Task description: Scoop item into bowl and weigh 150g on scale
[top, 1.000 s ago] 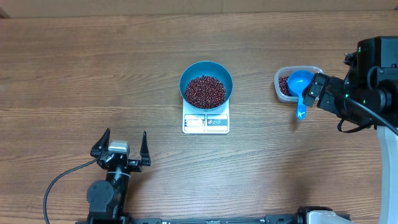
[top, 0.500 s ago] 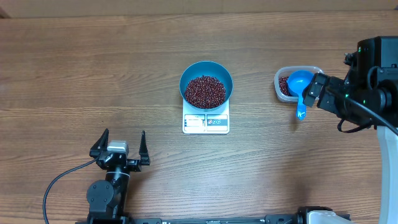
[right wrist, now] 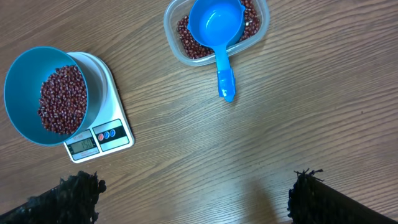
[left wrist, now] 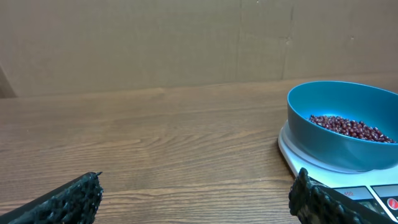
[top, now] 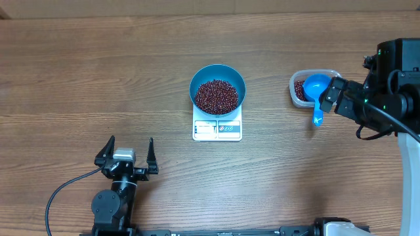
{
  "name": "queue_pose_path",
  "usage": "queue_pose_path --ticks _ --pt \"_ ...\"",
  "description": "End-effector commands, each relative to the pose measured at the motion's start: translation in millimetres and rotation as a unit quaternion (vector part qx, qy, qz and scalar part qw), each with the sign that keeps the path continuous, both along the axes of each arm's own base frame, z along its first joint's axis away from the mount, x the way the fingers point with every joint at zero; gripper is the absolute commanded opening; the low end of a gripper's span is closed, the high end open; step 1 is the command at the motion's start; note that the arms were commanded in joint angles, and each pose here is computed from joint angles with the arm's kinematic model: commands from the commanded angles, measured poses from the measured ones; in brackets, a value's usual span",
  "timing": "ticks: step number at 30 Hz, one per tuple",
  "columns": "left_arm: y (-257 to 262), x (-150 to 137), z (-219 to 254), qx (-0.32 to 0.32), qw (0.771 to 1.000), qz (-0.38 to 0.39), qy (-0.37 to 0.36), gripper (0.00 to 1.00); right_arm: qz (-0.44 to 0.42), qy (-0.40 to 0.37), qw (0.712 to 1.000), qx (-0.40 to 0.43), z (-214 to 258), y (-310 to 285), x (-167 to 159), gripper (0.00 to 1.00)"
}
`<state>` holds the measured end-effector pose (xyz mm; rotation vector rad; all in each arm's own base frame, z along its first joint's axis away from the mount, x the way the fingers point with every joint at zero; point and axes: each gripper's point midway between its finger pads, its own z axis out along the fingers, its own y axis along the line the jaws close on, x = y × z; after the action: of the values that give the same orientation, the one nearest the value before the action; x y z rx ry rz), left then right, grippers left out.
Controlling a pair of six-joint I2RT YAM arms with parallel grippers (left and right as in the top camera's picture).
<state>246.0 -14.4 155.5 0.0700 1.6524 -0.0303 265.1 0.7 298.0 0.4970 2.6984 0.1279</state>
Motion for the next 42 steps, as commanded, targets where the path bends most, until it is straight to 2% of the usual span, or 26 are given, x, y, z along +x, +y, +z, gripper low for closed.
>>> queue_pose_path --ticks 1,11,16,23,27,33,34,38,42 --pt "4.6 -0.1 0.1 -0.01 1.0 0.012 -0.002 1.0 0.008 -0.008 1.0 0.0 4.8 1.1 1.6 1.0" --pt "4.6 -0.1 0.1 -0.01 1.0 0.012 -0.002 1.0 0.008 -0.014 1.0 -0.001 5.9 1.0 4.0 1.0" --pt "4.6 -0.1 0.1 -0.01 1.0 0.012 -0.002 0.99 0.009 -0.096 0.995 -0.001 24.0 1.2 36.2 1.0" --pt "4.6 -0.1 0.1 -0.01 1.0 0.012 -0.002 1.0 0.012 -0.231 0.973 0.001 46.6 2.9 44.0 1.0" --pt "4.6 -0.1 0.1 -0.01 1.0 0.012 -0.002 0.99 0.023 -0.343 0.939 0.01 53.4 8.6 44.3 1.0" --pt "4.6 -0.1 0.1 -0.01 1.0 0.012 -0.002 1.0 0.053 -0.512 0.857 0.022 40.6 22.6 30.5 1.0" --pt "4.6 -0.1 0.1 -0.01 1.0 0.012 -0.002 1.0 0.056 -0.544 0.837 0.022 32.2 24.7 23.4 1.0" --pt "4.6 -0.1 0.1 -0.01 1.0 0.012 -0.002 1.0 0.058 -0.602 0.796 0.027 0.9 26.5 6.3 1.0" --pt "4.6 -0.1 0.1 -0.01 1.0 0.012 -0.002 1.0 0.067 -0.629 0.774 0.032 -31.6 30.6 -6.4 1.0"
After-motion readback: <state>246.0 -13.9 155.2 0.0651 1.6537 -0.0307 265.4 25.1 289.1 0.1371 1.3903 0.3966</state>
